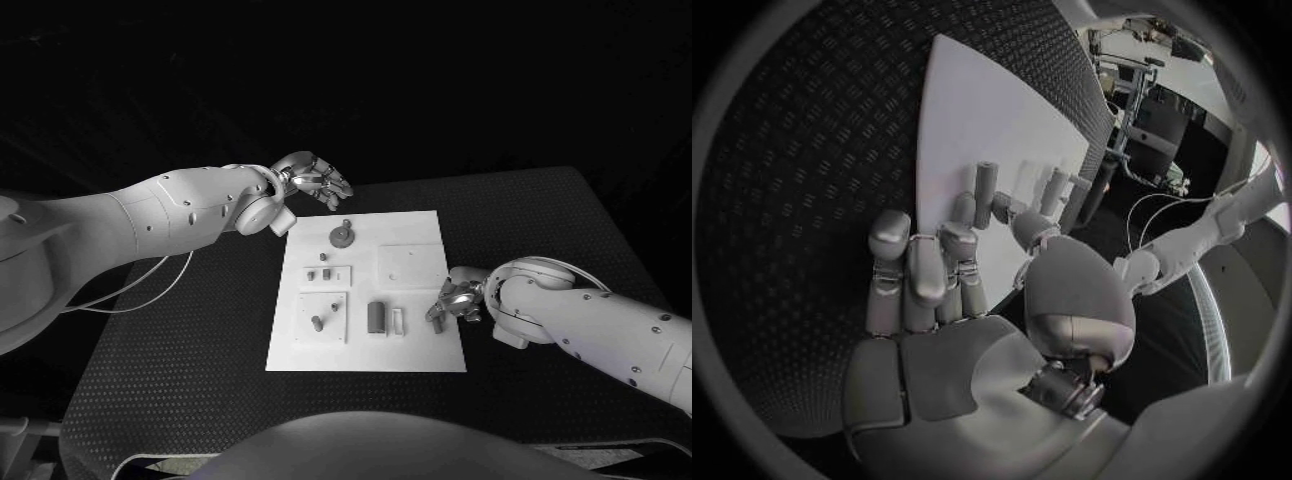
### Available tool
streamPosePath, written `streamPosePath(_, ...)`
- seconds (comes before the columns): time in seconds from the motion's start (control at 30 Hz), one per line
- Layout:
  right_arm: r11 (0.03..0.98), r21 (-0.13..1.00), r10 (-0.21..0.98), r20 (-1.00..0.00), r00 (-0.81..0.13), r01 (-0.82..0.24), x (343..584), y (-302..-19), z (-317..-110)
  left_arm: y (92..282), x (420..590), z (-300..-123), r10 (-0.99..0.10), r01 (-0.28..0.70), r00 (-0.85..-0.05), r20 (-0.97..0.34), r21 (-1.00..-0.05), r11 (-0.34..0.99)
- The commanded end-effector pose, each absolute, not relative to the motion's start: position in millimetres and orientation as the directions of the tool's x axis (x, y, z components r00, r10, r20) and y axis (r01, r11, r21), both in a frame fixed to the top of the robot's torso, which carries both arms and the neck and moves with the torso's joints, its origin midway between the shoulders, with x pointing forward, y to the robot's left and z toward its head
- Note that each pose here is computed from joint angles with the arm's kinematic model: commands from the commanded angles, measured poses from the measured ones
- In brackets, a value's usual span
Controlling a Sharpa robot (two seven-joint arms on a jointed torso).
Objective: Assemble the parts on the task board
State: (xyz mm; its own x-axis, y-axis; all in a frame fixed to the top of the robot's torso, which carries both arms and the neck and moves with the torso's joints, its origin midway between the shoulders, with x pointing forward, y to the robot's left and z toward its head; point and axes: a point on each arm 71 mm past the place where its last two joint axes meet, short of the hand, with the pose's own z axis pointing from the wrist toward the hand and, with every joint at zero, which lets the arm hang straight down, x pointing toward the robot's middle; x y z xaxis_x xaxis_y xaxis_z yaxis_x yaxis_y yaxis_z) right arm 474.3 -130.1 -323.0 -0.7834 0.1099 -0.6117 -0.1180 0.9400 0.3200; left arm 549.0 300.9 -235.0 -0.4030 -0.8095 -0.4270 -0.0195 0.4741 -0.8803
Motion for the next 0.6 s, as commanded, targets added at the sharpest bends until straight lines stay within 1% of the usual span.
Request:
streamPosePath(0.03,0.954,0.299,0.157,-0.555,-0.817,-0.021,468,-142,-336,299.3,548.8,-234.5,-0.806,-0.012,-0.414,-0.422,-0.883,0.469)
streamPosePath(0.1,0.946,0.325,0.189,-0.539,-0.821,0.004,468,-141,-333,299.2,548.8,-234.5,-0.806,-0.012,-0.414,-0.422,-0.883,0.469)
streamPosePath(0.2,0.936,0.352,0.210,-0.548,-0.810,0.004,468,-137,-325,298.9,548.7,-234.5,-0.806,-0.013,-0.416,-0.422,-0.883,0.469)
streamPosePath(0.4,0.913,0.407,0.263,-0.543,-0.797,0.025,467,-124,-316,298.1,548.8,-234.6,-0.805,-0.012,-0.417,-0.421,-0.884,0.468)
streamPosePath(0.6,0.904,0.428,0.260,-0.537,-0.803,0.007,464,-109,-314,296.9,549.0,-234.7,-0.805,-0.012,-0.419,-0.420,-0.884,0.467)
